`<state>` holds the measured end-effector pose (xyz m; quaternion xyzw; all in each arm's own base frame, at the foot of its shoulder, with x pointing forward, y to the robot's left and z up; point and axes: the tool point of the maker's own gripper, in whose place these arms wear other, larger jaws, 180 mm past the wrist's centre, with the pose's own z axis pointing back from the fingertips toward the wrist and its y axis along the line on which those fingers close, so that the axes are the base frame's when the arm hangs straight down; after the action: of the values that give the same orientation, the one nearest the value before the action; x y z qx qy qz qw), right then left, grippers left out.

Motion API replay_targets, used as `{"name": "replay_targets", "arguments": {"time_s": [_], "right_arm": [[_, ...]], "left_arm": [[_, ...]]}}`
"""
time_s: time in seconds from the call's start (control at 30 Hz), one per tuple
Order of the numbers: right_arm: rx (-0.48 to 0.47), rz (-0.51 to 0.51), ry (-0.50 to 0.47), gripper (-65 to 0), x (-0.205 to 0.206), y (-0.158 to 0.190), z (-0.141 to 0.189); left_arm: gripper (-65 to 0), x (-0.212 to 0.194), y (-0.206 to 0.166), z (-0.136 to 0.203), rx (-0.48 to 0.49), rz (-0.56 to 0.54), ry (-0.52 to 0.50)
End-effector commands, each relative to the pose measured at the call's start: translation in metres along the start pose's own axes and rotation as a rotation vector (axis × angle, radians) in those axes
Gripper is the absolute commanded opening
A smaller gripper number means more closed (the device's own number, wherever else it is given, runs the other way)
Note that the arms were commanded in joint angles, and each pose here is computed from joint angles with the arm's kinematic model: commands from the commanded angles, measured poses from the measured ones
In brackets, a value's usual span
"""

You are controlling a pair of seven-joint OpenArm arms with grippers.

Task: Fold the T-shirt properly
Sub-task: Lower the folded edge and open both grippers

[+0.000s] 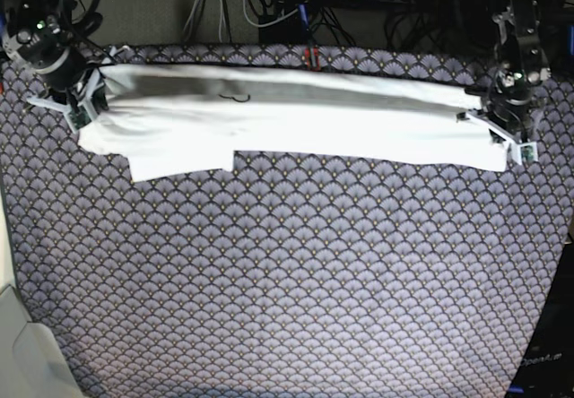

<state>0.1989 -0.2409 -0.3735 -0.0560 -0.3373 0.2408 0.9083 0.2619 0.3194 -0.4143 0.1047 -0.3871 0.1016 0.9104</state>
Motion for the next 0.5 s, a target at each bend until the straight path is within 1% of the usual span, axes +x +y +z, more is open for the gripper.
{"name": "replay_targets", "arguments": {"time_s": [0.0,0.07,0.1,0.17,0.27,0.33,0.43,0.47], "right_arm": [[-0.023,0.015,-0.010,-50.6,0.003,-0.008,0.004],[-0.018,0.014,0.000,-43.2,-0.001,-0.006,0.005],[-0.013,0.014,0.009,-39.7,-0.004,-0.004,0.006],[-0.010,0.015,0.011,-35.6,-0.005,-0.002,0.007],[-0.008,0.015,0.015,-34.9,-0.007,-0.001,0.007],[-0.009,0.018,0.016,-34.4,-0.007,-0.002,0.008],[-0.013,0.016,0.029,-34.4,-0.013,-0.003,0.011],[-0.028,0.013,0.033,-34.4,-0.014,-0.008,0.012]], "left_arm": [[-64.1,0.017,0.013,0.000,0.036,-0.013,-0.046],[-63.5,0.018,0.015,0.000,0.040,-0.017,-0.048],[-62.0,0.018,0.015,0.000,0.040,-0.018,-0.048],[-56.2,0.022,0.015,-0.001,0.040,-0.015,-0.057],[-46.0,0.030,0.013,-0.003,0.039,-0.011,-0.071],[-40.8,0.032,0.012,-0.003,0.037,-0.007,-0.074],[-39.4,0.033,0.012,-0.003,0.035,-0.006,-0.077],[-39.2,0.032,0.012,-0.003,0.036,-0.006,-0.074]]}}
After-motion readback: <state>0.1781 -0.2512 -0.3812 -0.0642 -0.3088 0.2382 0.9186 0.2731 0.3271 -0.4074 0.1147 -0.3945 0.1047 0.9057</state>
